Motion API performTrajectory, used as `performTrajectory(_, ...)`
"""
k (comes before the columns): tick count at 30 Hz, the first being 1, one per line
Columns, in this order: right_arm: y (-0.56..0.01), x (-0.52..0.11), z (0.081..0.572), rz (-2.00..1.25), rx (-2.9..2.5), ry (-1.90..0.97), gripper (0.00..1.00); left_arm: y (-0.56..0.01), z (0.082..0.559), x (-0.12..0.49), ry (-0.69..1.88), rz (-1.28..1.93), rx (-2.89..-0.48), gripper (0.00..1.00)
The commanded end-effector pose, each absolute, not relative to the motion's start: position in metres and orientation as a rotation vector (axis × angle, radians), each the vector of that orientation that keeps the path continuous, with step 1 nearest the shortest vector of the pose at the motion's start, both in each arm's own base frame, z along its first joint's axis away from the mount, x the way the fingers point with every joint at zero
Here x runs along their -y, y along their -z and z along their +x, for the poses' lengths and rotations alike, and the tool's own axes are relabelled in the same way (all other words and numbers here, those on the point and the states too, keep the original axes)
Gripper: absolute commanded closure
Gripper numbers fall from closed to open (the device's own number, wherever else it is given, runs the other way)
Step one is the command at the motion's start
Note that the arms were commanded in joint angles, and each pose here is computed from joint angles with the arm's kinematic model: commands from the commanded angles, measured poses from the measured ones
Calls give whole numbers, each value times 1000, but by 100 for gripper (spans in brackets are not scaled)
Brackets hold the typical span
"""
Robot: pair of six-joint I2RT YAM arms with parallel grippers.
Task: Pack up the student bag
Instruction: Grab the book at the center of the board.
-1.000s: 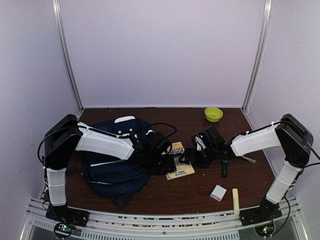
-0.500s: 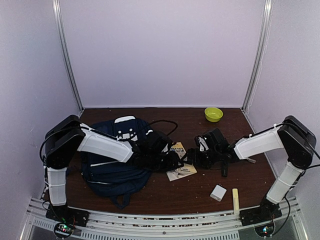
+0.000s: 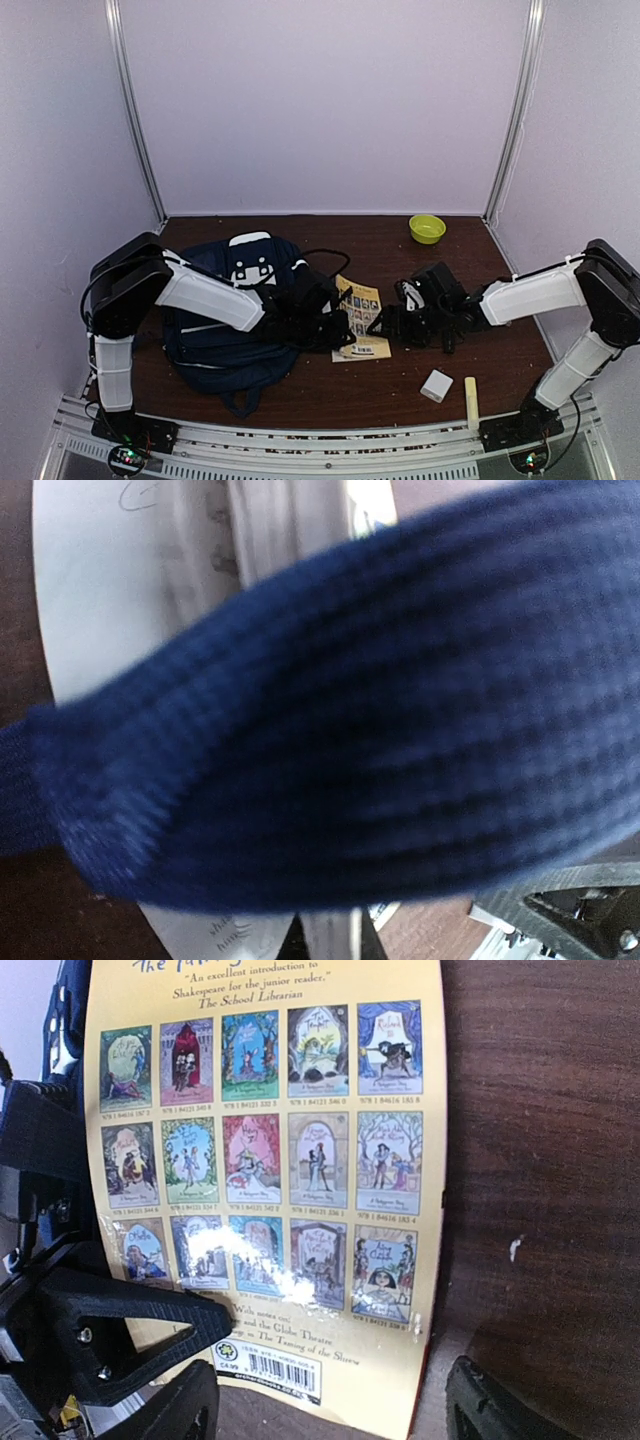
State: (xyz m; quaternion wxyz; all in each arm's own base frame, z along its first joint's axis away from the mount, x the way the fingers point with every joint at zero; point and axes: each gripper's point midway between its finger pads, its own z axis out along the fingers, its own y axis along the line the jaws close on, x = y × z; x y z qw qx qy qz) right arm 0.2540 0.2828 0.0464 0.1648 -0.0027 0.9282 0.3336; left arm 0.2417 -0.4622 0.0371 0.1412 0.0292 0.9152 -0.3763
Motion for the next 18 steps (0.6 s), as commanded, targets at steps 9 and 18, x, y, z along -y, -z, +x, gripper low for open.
performTrajectory(9, -112, -275, 229, -20, -2505, -1139, 15, -152, 239, 482, 1318, 287, -2252, 100)
performTrajectory(18, -139, -258, 220, 47, -2395, -1182, 14, -191, 230, 485, 1528, 251, -2127, 100)
